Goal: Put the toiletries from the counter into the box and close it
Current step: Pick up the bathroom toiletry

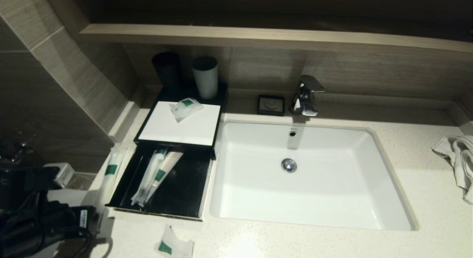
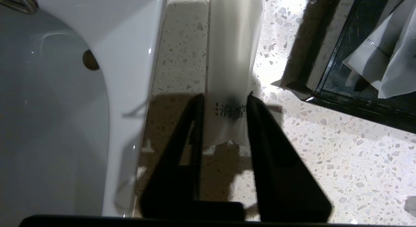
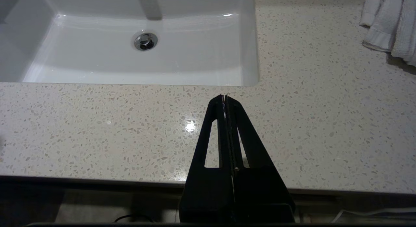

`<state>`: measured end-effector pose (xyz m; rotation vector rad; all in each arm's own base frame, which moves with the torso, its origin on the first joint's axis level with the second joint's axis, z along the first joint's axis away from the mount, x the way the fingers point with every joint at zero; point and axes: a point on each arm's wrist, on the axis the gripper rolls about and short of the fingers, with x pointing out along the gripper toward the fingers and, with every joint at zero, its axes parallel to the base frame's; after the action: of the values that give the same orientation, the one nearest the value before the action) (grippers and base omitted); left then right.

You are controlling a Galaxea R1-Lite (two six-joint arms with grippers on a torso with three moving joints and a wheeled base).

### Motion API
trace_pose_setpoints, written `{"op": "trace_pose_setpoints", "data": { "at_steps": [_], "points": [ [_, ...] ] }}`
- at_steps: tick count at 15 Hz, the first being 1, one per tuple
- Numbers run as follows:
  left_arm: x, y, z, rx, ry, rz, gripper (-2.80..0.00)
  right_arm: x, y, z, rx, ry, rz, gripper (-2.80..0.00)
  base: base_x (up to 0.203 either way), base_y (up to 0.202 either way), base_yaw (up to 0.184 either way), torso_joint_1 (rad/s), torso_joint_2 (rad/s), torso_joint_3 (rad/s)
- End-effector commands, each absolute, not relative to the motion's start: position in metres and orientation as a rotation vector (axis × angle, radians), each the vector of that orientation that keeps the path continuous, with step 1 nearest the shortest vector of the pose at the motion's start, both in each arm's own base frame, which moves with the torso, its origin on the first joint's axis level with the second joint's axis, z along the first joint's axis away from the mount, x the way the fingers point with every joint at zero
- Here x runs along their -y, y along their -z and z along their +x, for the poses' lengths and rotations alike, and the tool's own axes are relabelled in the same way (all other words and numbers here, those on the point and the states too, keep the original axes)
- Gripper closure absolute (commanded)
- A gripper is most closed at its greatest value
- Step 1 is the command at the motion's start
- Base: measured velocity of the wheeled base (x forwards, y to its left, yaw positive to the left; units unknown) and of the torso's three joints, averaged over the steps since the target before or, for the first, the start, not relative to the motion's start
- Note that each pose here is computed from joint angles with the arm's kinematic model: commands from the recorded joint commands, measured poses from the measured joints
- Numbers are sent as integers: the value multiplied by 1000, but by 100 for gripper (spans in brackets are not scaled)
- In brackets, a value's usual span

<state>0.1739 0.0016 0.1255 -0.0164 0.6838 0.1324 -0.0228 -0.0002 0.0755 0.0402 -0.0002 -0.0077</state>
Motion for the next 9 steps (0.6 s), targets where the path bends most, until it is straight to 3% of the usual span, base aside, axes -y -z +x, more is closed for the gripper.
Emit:
{"op": "trace_pose_setpoints", "data": {
  "at_steps": [1, 9],
  "points": [
    [-7, -125, 176, -688, -136, -29, -280, 0, -76, -23, -1, 8, 41, 0, 0, 0, 0, 0, 0, 0],
    [-8, -115, 187, -709, -111, 1, -280, 0, -76, -23, -1, 8, 41, 0, 0, 0, 0, 0, 0, 0]
  ]
}}
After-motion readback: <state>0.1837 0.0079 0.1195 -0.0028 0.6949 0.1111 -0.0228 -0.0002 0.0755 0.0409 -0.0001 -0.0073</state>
